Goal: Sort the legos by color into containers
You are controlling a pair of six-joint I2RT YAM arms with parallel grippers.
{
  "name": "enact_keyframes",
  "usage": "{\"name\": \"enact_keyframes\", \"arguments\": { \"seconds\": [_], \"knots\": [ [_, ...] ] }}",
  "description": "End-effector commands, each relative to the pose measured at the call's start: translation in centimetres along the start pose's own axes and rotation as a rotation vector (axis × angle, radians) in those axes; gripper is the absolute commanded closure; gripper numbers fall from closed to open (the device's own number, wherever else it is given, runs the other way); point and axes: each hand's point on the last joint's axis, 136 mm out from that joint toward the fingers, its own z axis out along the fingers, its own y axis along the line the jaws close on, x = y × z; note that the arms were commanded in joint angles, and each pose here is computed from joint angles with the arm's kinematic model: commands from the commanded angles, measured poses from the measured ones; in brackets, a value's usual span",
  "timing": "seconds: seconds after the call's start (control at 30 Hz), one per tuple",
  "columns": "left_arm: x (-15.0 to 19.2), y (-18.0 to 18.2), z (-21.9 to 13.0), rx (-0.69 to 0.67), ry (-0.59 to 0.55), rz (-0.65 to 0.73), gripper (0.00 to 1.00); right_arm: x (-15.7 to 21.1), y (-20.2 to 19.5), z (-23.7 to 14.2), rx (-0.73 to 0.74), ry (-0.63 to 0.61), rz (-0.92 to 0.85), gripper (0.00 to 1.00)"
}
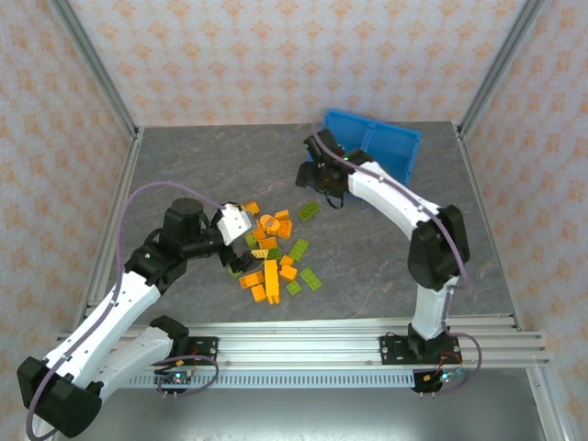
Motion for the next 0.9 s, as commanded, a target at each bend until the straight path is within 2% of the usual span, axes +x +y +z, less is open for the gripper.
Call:
{"name": "enact_keyframes", "arguments": {
  "seconds": [0.0, 0.23, 0.4, 0.67, 0.87],
  "knots": [
    [-0.6, 0.0, -0.4, -0.003, -0.010, 0.023, 0.00, 0.6, -1.3, 2.9, 0.089, 0.049, 0.080, 0.20],
    [-0.2, 0.4, -0.7, -0.040, 0.014, 0.033, 0.00, 2.3, -2.0, 7.6, 0.180, 0.122, 0.078, 0.17],
    [0.0, 0.5, -0.7, -0.046, 0.017, 0.035, 0.00, 4.0, -2.6, 9.5, 0.208, 0.165, 0.090, 0.21],
    [0.2, 0.7, -0.5, -0.052, 0.026, 0.026, 0.00, 5.7, -3.7, 10.5, 0.232, 0.186, 0.095, 0.43],
    [0.4, 0.7, -0.5, -0.053, 0.033, 0.028, 0.00, 5.6, -4.0, 9.9, 0.231, 0.171, 0.085, 0.61]
  ]
}}
